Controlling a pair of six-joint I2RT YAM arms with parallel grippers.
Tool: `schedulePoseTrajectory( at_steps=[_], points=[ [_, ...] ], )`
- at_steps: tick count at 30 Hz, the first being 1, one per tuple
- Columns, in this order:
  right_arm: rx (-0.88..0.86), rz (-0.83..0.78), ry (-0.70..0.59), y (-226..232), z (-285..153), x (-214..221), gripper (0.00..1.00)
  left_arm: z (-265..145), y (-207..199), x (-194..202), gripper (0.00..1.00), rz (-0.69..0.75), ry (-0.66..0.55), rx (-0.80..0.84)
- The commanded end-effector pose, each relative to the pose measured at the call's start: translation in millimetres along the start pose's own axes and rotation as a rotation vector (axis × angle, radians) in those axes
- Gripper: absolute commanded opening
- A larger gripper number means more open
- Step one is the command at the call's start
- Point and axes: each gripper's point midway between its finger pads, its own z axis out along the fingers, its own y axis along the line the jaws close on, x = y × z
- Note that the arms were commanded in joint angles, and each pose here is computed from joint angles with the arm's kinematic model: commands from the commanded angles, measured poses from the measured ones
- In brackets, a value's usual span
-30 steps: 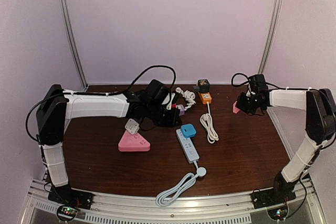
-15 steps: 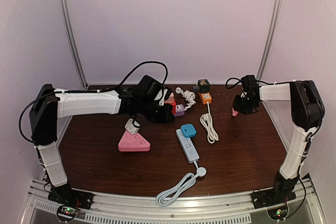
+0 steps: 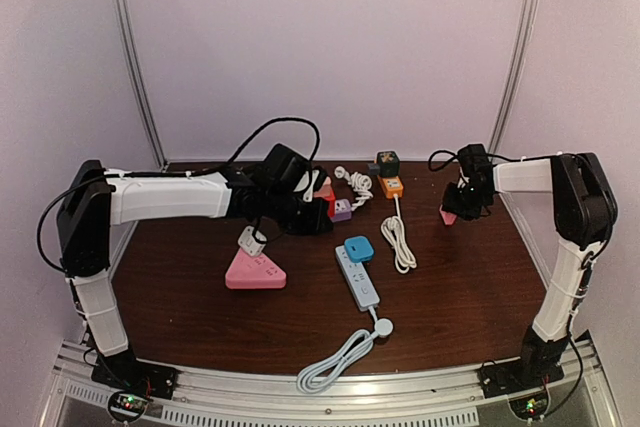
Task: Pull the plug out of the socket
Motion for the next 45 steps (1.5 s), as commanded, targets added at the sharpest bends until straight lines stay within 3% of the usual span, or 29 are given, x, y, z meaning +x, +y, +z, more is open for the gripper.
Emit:
schedulePoseTrajectory(
  at_steps=[1, 18, 24, 29, 34, 45],
  points=[
    [-0.006, -0.034, -0.023, 10, -15, -5, 0.44, 4, 0, -9, 0.00, 0.002, -0.017, 0.009],
    [-0.025, -0.127, -0.015, 45, -26, 13, 0.48, 12, 3, -6, 0.00, -0.013, -0.010, 0.009],
    [-0.198, -0.179, 0.007, 88, -52, 35, 0.54, 19, 6, -3, 0.00, -0.025, -0.005, 0.009],
    [-0.400, -0.235, 0.058, 133, -79, 79, 0.62, 26, 13, 3, 0.00, -0.037, 0.010, 0.007],
    [-0.574, -0.244, 0.158, 170, -85, 127, 0.64, 36, 16, 5, 0.00, -0.044, 0.022, 0.007],
    [-0.633, -0.215, 0.236, 187, -60, 168, 0.66, 59, 15, 16, 0.00, -0.057, 0.054, 0.064]
  ],
)
